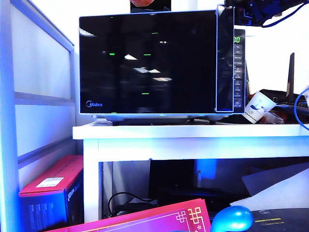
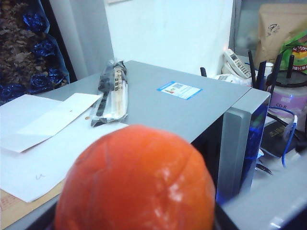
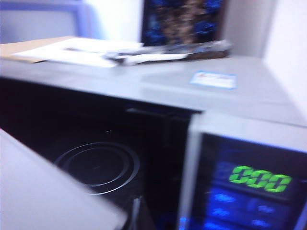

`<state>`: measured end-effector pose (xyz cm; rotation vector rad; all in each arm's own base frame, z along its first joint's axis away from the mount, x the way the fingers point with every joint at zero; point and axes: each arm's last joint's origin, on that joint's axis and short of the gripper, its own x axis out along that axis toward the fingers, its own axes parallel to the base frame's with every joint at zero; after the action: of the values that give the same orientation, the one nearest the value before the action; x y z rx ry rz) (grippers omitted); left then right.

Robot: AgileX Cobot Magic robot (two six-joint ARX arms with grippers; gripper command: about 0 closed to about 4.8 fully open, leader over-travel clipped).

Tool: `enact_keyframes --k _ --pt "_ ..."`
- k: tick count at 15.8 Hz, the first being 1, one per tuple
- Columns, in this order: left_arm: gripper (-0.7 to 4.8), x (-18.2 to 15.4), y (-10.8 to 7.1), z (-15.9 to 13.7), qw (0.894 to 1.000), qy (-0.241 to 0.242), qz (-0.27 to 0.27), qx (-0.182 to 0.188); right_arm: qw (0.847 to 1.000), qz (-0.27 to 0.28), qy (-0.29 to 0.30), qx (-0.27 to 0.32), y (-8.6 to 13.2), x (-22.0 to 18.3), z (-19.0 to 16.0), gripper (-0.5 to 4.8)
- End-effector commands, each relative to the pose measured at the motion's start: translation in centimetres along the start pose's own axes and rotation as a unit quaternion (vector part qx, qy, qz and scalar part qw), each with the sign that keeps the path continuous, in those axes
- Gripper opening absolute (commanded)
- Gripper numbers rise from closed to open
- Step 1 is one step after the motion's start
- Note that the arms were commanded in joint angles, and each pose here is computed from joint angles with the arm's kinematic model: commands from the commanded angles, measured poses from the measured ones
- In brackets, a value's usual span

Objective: Open the microwave door, place the orange inside the microwave, then close the microwave door.

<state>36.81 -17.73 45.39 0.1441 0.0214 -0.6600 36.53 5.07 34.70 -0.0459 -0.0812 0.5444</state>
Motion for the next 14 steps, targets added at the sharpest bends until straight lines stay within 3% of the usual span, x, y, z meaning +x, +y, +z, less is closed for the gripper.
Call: enact_keyframes --k 1,6,14 --pt "1.91 -0.2 0.0 0.5 1.0 -0.011 0.001 0.003 0.998 0.047 -0.027 -0.013 0.6 -0.6 1.6 0.12" --pt "1.91 -0.2 0.0 0.5 1.0 -0.011 0.001 0.003 0.996 0.081 -0.034 -0.018 1.1 -2.5 3.9 0.12" --pt "1.91 -0.2 0.0 0.4 1.0 -0.01 0.002 0.003 0.983 0.179 -0.044 0.007 1.6 -2.7 6.8 0.12"
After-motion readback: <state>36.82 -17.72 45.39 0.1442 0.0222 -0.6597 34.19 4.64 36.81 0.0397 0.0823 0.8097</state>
